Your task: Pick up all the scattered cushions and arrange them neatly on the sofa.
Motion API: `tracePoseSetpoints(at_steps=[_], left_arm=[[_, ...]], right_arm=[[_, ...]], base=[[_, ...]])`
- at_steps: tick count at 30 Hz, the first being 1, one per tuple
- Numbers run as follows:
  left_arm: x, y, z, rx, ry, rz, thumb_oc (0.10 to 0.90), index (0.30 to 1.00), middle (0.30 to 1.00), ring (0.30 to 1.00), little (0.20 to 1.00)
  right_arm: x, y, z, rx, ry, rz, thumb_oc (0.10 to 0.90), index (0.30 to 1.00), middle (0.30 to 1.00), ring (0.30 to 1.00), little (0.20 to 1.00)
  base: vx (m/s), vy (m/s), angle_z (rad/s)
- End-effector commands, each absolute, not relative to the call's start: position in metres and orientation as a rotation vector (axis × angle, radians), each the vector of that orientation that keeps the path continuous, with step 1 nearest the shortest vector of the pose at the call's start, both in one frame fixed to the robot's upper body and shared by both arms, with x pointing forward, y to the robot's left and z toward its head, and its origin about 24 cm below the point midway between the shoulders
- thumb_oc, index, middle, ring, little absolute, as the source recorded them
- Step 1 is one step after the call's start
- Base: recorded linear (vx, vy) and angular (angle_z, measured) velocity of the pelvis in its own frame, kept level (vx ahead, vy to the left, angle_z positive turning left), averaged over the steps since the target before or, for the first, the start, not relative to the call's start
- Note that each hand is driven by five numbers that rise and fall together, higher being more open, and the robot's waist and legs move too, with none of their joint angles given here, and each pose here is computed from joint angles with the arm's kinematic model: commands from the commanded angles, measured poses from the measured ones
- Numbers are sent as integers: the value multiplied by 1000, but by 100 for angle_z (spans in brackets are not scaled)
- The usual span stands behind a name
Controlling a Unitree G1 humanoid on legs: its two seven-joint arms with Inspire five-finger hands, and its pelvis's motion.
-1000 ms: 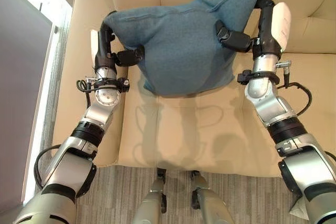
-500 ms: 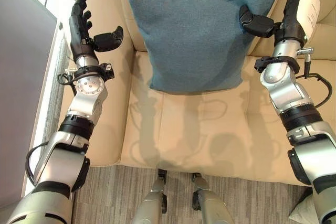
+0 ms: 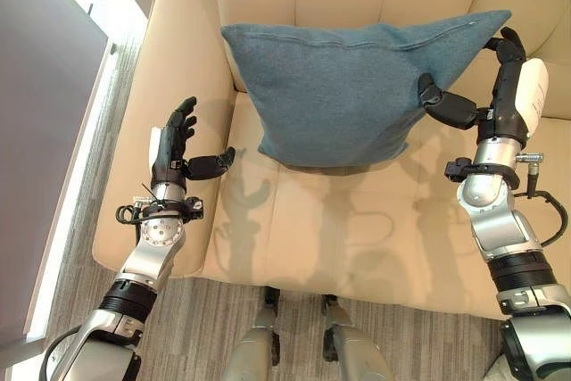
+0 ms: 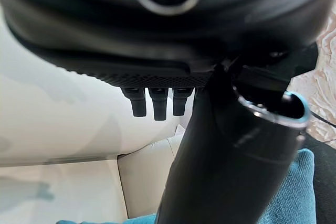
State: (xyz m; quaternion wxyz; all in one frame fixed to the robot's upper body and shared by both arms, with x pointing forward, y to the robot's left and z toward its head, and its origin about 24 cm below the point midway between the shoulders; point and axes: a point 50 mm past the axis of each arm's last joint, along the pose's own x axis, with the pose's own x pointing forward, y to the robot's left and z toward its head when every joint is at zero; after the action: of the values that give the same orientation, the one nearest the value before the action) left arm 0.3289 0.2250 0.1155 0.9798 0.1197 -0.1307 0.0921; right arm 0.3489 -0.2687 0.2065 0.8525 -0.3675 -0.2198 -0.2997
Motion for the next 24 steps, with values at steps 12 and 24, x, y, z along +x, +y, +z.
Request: tracePoseSetpoints(at_steps=[12, 24], left_arm=[[299, 217, 100, 152, -297, 67, 800, 900, 900, 900, 900], [272, 230, 57, 94, -125, 105, 800, 900, 900, 900, 900]], right_arm=[[362, -296, 315, -807, -580, -869, 800, 900, 900, 900, 900], [341, -315, 330, -686, -660, -945, 800, 900, 900, 900, 900]], base=[[-1, 2, 1], [14, 2, 6]])
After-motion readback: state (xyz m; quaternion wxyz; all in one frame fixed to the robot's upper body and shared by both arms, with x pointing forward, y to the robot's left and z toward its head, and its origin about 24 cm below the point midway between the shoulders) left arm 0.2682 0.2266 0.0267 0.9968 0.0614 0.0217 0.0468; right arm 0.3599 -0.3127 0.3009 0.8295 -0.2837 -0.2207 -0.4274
